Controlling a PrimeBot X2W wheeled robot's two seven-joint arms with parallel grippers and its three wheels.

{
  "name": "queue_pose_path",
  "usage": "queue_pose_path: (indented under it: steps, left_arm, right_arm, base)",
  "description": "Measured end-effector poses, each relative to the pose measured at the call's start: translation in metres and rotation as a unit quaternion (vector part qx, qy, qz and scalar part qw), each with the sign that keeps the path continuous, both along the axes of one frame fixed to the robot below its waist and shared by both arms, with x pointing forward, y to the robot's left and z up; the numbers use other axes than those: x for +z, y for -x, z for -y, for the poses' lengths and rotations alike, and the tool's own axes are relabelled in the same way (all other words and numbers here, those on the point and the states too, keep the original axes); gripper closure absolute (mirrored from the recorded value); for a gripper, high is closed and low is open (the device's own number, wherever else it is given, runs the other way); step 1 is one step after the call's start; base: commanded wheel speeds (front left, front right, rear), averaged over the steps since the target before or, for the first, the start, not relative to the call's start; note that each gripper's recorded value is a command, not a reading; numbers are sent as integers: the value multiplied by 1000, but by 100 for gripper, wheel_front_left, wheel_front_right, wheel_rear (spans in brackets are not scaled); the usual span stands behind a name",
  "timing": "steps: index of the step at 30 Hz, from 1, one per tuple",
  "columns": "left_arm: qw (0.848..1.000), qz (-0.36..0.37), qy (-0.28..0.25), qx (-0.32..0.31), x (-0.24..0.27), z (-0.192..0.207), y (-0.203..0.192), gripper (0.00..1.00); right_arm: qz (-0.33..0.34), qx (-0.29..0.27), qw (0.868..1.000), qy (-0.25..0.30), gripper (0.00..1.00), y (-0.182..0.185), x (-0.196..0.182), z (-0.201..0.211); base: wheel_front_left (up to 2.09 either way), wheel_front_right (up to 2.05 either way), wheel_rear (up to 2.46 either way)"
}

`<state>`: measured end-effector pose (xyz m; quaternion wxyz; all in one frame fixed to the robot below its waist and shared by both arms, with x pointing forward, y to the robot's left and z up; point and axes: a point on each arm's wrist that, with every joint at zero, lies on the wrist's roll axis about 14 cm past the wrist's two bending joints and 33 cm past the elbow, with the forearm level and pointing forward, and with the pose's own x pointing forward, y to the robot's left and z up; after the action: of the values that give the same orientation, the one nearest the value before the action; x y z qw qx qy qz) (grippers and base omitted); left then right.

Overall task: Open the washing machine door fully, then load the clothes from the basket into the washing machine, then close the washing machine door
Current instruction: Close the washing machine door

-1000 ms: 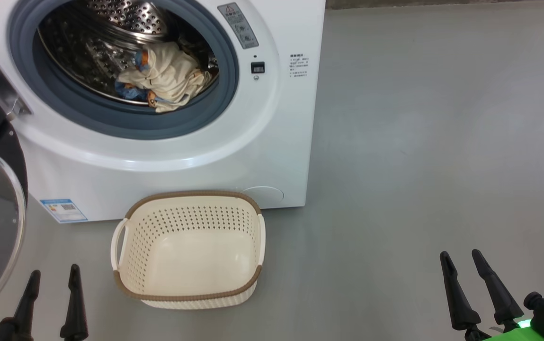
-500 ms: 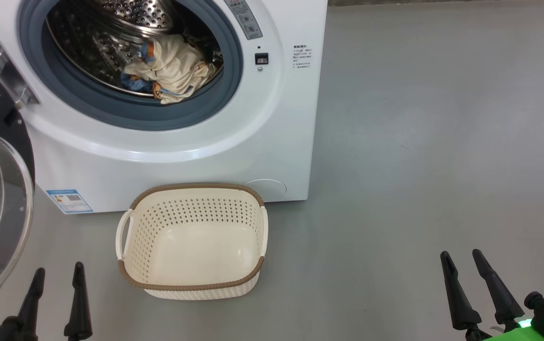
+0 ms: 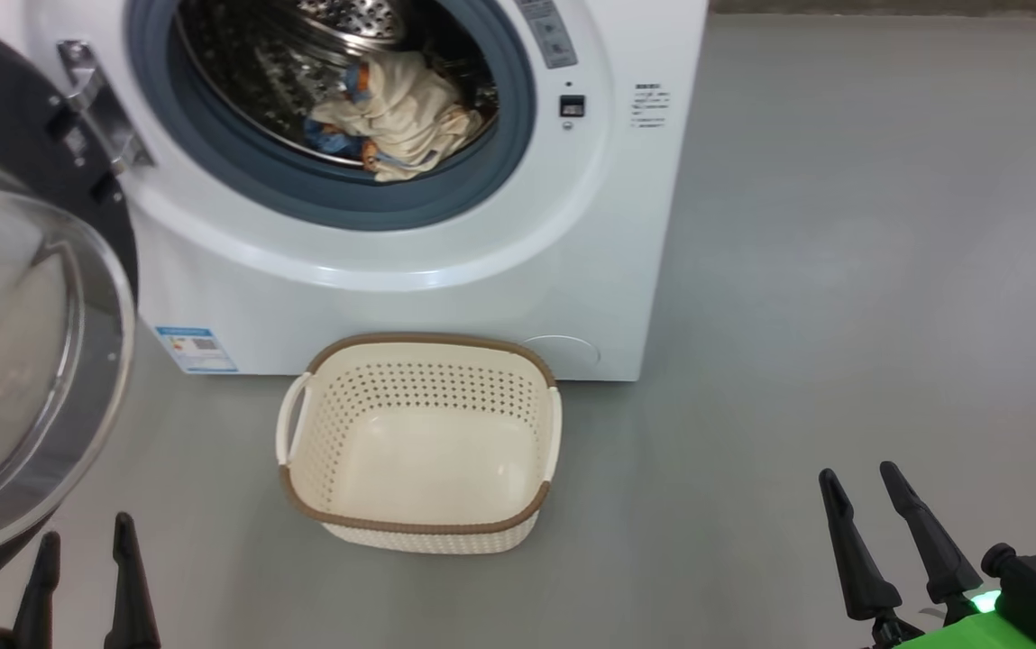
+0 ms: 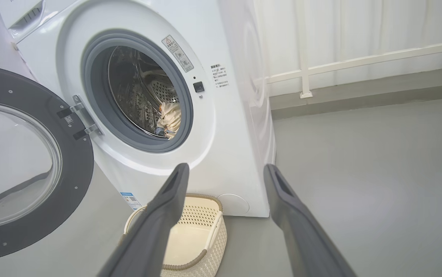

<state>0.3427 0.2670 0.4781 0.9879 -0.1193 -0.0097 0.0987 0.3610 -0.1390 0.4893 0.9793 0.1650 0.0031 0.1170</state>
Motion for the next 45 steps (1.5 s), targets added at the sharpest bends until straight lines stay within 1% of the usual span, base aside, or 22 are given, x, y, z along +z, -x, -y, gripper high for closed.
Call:
queue_pose_path:
  steps: [8,15,24,30,35,42,43,44,45]
  left_arm:
    - [997,-2,11,71,-3,-32,36,0]
    - [990,0,9,140,-1,-65,77,0]
    - [976,8,11,218,2,-93,132,0]
    - [963,8,7,271,3,-112,172,0]
    - [959,7,8,284,2,-115,183,0]
    - [958,18,12,288,5,-116,185,0]
    - [958,21,16,287,6,-115,185,9]
    - [958,25,18,286,7,-115,183,54]
    - [958,33,21,286,11,-115,183,78]
  right_arm:
    - [12,73,997,6,0,-15,5,-44]
    - [17,139,990,5,0,-22,7,-86]
    - [23,219,976,4,0,-19,10,-138]
    - [23,264,964,5,0,-12,10,-167]
    - [21,278,960,5,0,-9,9,-176]
    - [26,284,959,1,0,-7,15,-180]
    - [26,283,959,0,0,-7,15,-180]
    - [27,282,959,0,0,-7,15,-180]
    - [27,281,959,0,0,-7,16,-179]
  base:
    - [0,0,0]
    - [0,0,0]
    - [0,0,0]
    - [0,0,0]
    - [0,0,0]
    - [0,0,0]
    - [0,0,0]
    - [0,0,0]
    - [0,0,0]
